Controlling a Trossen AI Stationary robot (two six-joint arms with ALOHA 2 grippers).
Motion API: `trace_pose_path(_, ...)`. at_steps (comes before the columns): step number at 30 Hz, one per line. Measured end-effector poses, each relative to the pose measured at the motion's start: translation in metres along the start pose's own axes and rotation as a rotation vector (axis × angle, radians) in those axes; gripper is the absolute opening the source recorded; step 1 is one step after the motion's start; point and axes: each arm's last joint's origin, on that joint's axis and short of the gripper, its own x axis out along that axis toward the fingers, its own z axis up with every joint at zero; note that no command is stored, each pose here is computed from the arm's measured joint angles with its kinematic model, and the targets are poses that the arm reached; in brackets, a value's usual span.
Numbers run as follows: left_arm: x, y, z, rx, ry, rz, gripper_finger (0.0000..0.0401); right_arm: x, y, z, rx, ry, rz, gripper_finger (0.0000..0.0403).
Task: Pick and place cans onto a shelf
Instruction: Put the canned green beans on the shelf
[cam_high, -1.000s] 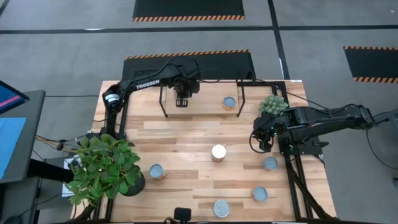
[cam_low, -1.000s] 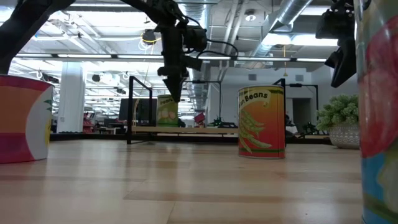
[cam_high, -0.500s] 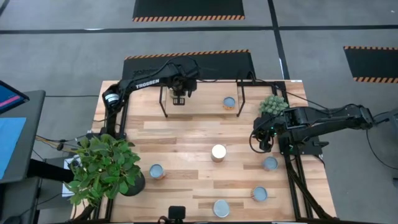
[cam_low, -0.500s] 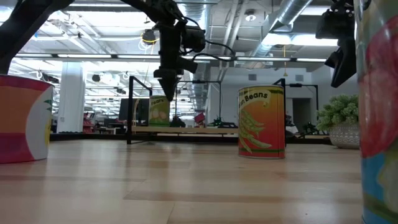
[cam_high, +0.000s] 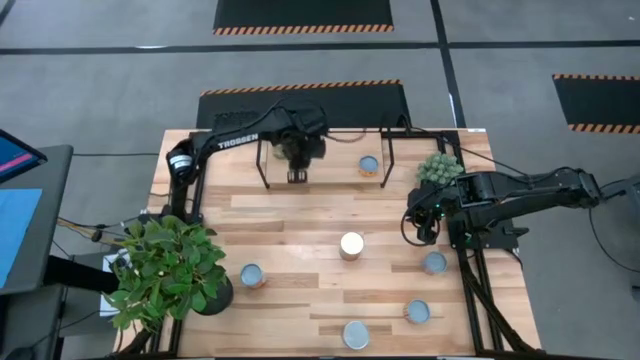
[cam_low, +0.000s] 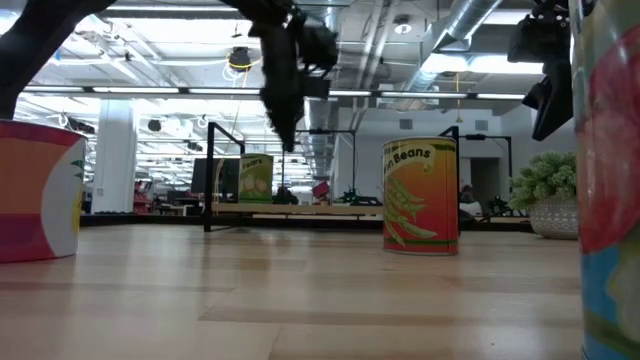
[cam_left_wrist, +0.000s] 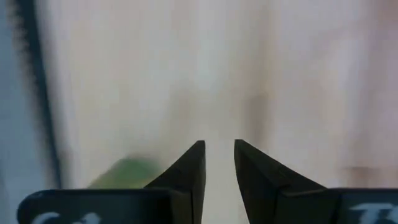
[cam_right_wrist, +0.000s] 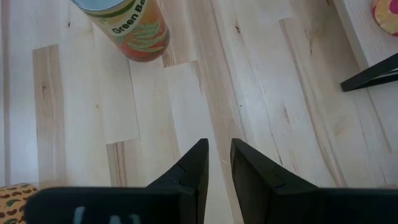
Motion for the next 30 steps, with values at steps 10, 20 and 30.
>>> trace_pose_path(10, -0.051, -0.081, 0.032, 0.190, -0.077, -0.064, 0.0072, 0.000, 0.000, 0.000, 0.000, 0.000, 0.000, 0.0095)
trace_pose_path(20, -0.064, -0.112, 0.029, 0.405, -0.010, -0.059, 0.0072, 0.004, 0.009, 0.029, 0.004, -0.252, 0.086, 0.0095)
trace_pose_path(30, -0.067, -0.023, -0.006, 0.113, -0.016, -0.239, 0.0072, 0.013, 0.019, 0.059, -0.064, -0.379, 0.163, 0.0095)
